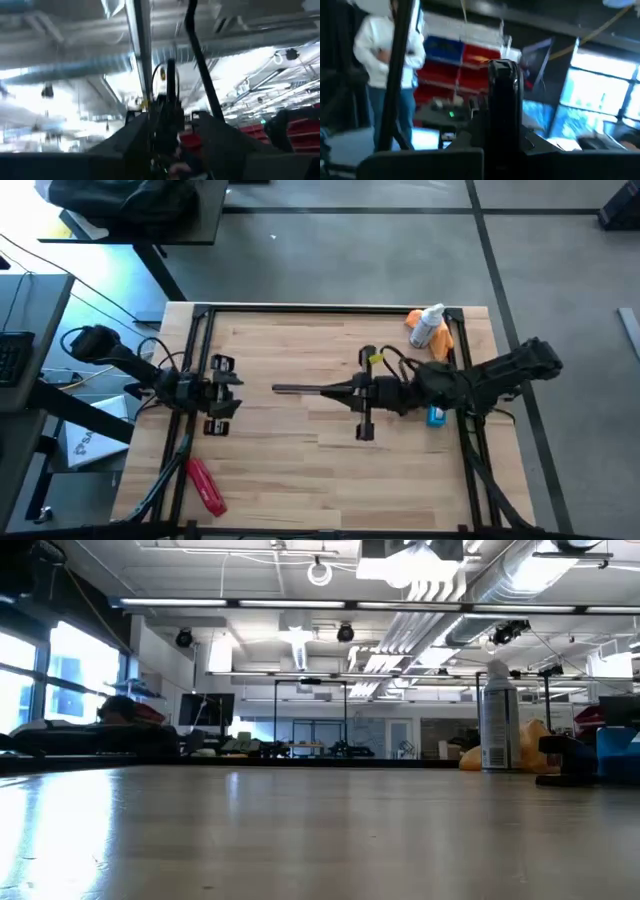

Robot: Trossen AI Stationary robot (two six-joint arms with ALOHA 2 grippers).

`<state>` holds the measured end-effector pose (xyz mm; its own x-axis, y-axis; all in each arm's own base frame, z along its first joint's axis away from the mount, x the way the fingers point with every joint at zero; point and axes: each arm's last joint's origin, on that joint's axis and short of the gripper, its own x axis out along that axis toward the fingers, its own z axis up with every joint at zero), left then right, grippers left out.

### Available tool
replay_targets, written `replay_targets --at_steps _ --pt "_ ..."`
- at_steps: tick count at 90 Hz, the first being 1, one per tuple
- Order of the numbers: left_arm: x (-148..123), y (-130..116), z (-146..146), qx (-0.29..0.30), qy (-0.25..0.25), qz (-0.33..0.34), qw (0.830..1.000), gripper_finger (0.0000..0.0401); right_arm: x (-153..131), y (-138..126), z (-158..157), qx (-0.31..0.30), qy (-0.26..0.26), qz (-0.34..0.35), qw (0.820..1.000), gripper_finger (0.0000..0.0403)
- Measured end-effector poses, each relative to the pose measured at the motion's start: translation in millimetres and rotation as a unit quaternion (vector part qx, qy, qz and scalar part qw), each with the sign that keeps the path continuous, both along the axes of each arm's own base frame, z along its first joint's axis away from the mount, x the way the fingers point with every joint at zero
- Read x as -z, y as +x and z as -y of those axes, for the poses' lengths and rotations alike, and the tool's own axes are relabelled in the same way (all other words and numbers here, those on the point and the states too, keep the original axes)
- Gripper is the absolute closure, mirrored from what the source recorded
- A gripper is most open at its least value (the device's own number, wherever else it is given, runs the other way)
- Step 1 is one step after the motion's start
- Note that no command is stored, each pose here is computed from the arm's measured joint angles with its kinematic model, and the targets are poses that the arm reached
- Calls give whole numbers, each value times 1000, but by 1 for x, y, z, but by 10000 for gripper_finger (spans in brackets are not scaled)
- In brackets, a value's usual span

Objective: Apply microfiber cloth
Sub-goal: Spray the cellphone using the spray bottle

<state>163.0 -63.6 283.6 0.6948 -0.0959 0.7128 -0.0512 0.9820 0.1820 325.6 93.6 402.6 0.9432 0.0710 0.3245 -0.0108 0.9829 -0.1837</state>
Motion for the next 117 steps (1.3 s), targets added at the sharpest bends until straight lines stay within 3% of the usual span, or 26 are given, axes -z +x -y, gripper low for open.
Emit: replay_targets --at_steps 15,39,66,81,117 --pt "-22 15 1 -10 12 22 1000 224 8 16 6 -10 4 39 999 402" --pt "-40 39 4 32 42 47 997 224 19 35 17 -63 21 128 989 403" --pt "-58 70 6 19 44 60 997 225 30 47 32 -80 38 123 988 403" --pt "-68 75 5 16 43 82 996 225 30 47 32 -80 37 126 988 403" --pt "-81 83 6 21 31 81 996 233 31 48 33 -28 -24 131 991 403"
